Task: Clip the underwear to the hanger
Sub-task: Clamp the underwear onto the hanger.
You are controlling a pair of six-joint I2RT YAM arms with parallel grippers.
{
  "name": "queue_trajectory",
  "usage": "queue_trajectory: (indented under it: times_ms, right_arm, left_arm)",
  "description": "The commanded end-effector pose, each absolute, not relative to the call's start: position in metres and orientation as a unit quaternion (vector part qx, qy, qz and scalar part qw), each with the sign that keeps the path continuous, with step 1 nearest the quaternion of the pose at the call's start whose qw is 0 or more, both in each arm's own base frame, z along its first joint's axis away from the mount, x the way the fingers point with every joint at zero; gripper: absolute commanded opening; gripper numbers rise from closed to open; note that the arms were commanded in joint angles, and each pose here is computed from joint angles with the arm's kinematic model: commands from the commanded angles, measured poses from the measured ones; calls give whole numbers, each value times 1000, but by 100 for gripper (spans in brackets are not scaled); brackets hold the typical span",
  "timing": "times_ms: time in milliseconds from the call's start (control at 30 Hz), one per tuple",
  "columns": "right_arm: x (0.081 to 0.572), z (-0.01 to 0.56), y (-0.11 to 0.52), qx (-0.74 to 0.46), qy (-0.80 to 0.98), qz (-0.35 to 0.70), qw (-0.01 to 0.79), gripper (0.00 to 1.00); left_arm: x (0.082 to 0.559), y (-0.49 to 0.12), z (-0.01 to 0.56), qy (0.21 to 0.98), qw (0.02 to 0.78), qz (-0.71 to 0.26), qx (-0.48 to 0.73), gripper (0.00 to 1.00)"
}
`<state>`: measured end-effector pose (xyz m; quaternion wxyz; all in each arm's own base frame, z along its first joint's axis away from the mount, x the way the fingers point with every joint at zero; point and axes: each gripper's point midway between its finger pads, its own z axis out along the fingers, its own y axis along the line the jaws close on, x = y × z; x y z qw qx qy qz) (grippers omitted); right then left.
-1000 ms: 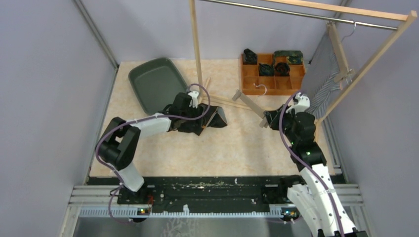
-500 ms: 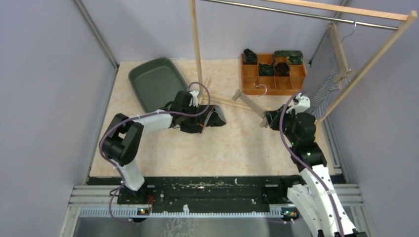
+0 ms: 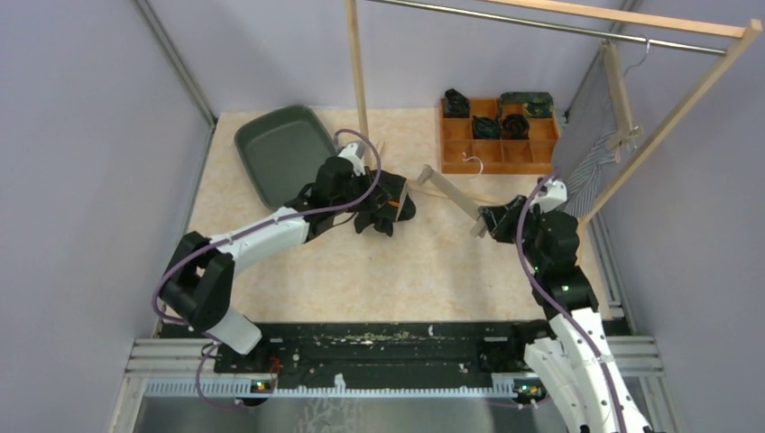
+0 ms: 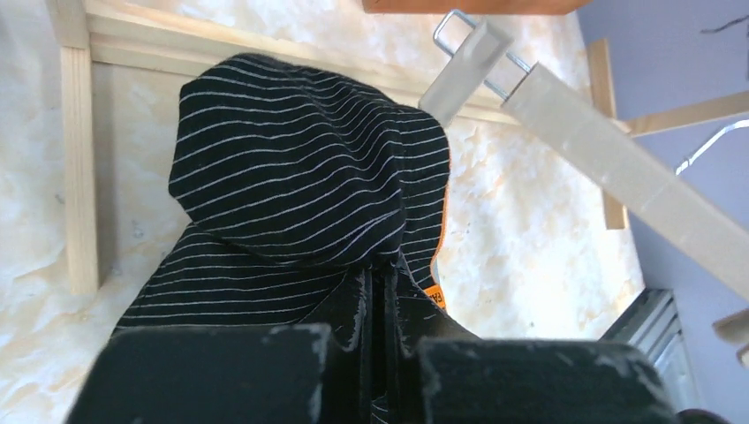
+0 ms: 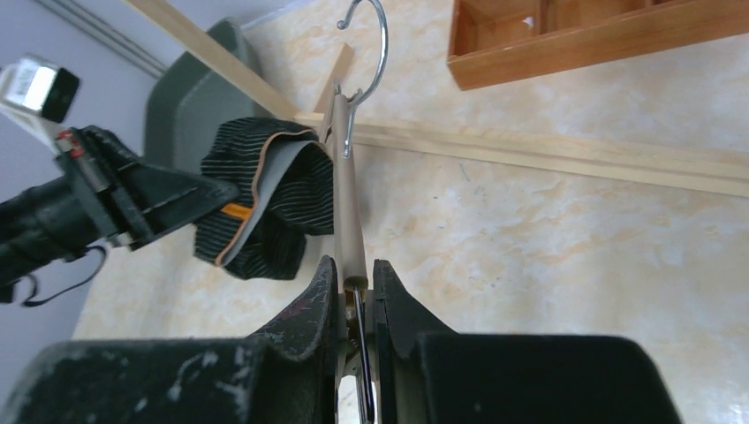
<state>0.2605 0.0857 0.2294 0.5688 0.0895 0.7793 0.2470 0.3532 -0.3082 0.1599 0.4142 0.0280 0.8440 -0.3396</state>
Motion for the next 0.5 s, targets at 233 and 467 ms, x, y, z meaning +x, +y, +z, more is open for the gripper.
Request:
queue_trajectory:
  times_ms: [233, 467]
  right_arm:
    - [259, 260, 110, 157, 685, 401, 588, 0]
    - [266, 255, 90, 195, 679, 361, 609, 0]
  left_arm:
    - [375, -327, 181, 795, 432, -419, -77, 0]
    - [365, -323, 155, 814, 418, -394, -91, 0]
